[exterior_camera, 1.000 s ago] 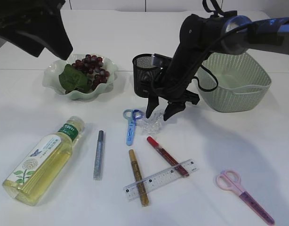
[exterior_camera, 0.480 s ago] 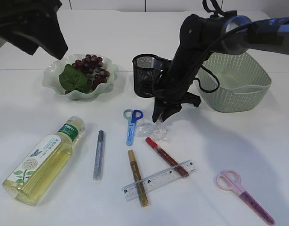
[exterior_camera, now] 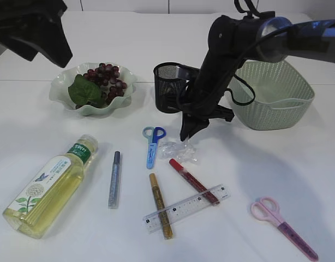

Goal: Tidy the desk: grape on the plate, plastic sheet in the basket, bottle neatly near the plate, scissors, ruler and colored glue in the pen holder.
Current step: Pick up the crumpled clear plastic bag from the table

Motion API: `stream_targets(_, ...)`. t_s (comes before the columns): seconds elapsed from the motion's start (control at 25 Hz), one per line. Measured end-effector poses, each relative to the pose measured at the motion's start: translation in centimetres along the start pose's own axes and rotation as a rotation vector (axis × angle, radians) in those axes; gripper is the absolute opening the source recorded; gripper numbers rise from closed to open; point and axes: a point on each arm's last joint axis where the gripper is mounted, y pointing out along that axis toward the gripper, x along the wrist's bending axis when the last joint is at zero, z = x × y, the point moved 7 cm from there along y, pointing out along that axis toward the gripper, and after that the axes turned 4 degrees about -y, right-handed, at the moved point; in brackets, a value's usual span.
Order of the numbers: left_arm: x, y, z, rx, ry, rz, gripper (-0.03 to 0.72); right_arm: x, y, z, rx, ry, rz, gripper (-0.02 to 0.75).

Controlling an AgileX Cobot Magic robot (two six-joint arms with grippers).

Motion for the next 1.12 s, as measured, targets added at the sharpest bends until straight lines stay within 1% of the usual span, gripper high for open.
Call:
stream_targets(0.24,0.0,0.0,0.0,0.000,0.000,0.000,0.424,0.8,-1.5,-1.2,-0.047,-0.021,-0.013,0.015)
stream_targets(0.56,0.0,0.0,0.0,0.000,0.000,0.000,0.424,1.2,-2.6,-1.1,-0.024,-0.038,-0.013,0.015)
stream_targets(0.84,0.0,0.0,0.0,0.000,0.000,0.000,0.424,1.3,-5.3,-3.3,-0.129,-0.084,0.024,0.015)
stream_targets(1.0,0.0,0.0,0.0,0.000,0.000,0.000,0.424,0.5,-6.6,-4.2,-0.170,-0.078,0.036,0.015)
stream_targets(1.12,0.0,0.0,0.0,0.000,0.000,0.000,0.424,-1.7,-8.7,-5.0,-0.216,-0.066,0.084,0.015)
